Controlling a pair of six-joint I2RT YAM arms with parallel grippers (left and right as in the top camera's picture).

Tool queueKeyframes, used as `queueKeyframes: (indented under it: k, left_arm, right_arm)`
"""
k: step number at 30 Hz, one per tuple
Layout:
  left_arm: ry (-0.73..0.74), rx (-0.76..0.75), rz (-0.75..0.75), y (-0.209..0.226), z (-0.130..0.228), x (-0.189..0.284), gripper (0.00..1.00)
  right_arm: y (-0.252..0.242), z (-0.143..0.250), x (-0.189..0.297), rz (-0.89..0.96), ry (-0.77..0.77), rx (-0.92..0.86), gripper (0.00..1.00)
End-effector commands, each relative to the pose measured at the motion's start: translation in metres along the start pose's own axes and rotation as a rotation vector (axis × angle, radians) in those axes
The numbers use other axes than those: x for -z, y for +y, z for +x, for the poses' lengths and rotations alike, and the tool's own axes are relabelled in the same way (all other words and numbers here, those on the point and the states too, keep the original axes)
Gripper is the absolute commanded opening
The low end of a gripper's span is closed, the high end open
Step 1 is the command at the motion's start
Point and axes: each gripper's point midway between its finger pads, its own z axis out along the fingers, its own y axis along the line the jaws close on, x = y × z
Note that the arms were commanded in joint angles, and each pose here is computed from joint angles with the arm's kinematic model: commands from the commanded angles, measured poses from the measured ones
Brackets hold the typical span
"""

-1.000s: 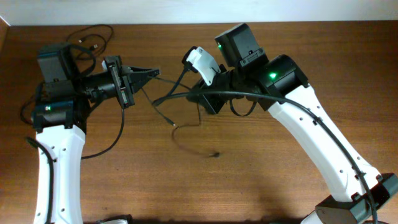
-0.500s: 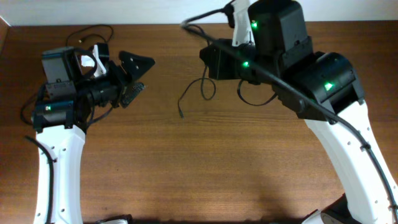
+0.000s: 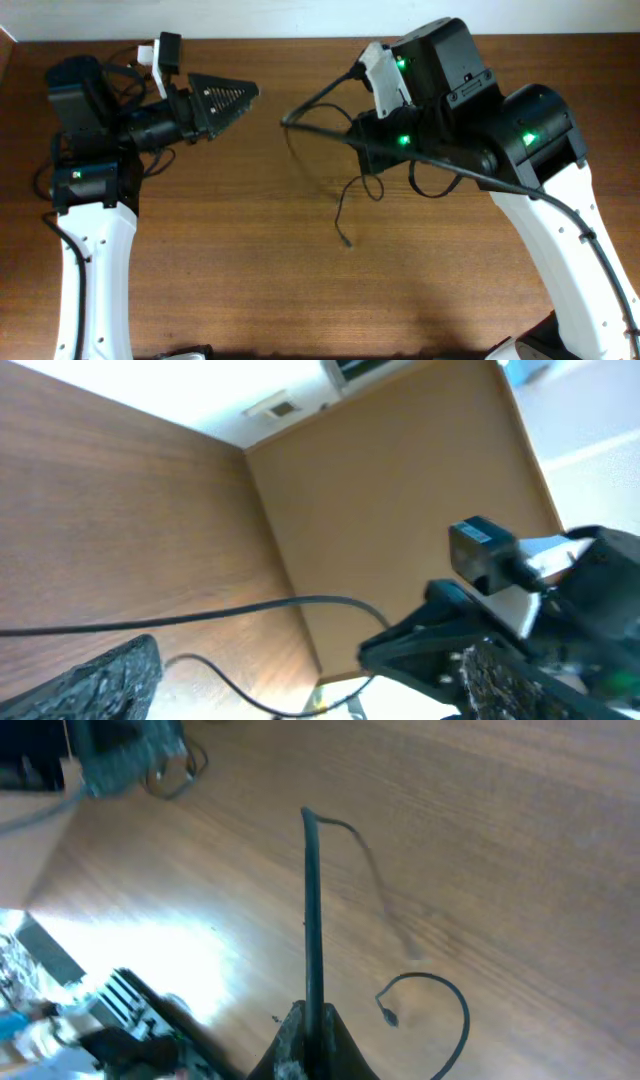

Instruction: Untangle cables

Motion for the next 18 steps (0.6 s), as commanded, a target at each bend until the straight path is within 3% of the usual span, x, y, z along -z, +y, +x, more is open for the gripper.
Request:
queueKeyframes:
  k: [1, 2, 7, 10, 12, 13, 15, 16, 18]
  left_arm:
    - [0.055, -0.397, 0.131, -0.046, 0.011, -0.010, 0.67]
    - [0.076, -0.555, 0.185, -0.058, 0.017, -0.014, 0.99]
    - [0.085, -0.776, 0.262, -0.078, 0.022, -0.013, 0.99]
    - [-0.009, -0.812, 0.176, -0.070, 0.002, -0.017, 0.99]
    - [-0.187, -0.735, -0.041, -0.043, -0.037, -0.017, 0.99]
    - [-0.337, -0.662, -0.250, -0.014, -0.070, -0.006, 0.99]
    - [-0.477, -0.673, -0.592, 0.032, -0.100, 0.024, 0.99]
    - [-0.448, -0.707, -0.733, 0.054, -0.099, 0.036, 0.99]
    - [-0.287, -0.715, -0.793, 0.080, -0.073, 0.034, 0.99]
  right_arm:
    - [0.000, 0.005, -0.005, 0.000, 0.020, 0.094, 0.04]
    - [-0.001, 0.007, -0.005, 0.001, 0.030, 0.091, 0.04]
    - [0.022, 0.019, -0.003, -0.136, 0.079, 0.080, 0.04]
    - [0.022, 0.018, -0.003, -0.137, 0.078, 0.080, 0.04]
    - [0.022, 0.018, -0.003, -0.137, 0.078, 0.080, 0.04]
    - [0.022, 0.018, -0.003, -0.137, 0.078, 0.080, 0.04]
    - [0.022, 0.018, -0.003, -0.137, 0.078, 0.080, 0.04]
    - [0.022, 0.018, -0.003, -0.137, 0.078, 0.080, 0.04]
    - [0.023, 0.017, -0.003, -0.139, 0.074, 0.082, 0.04]
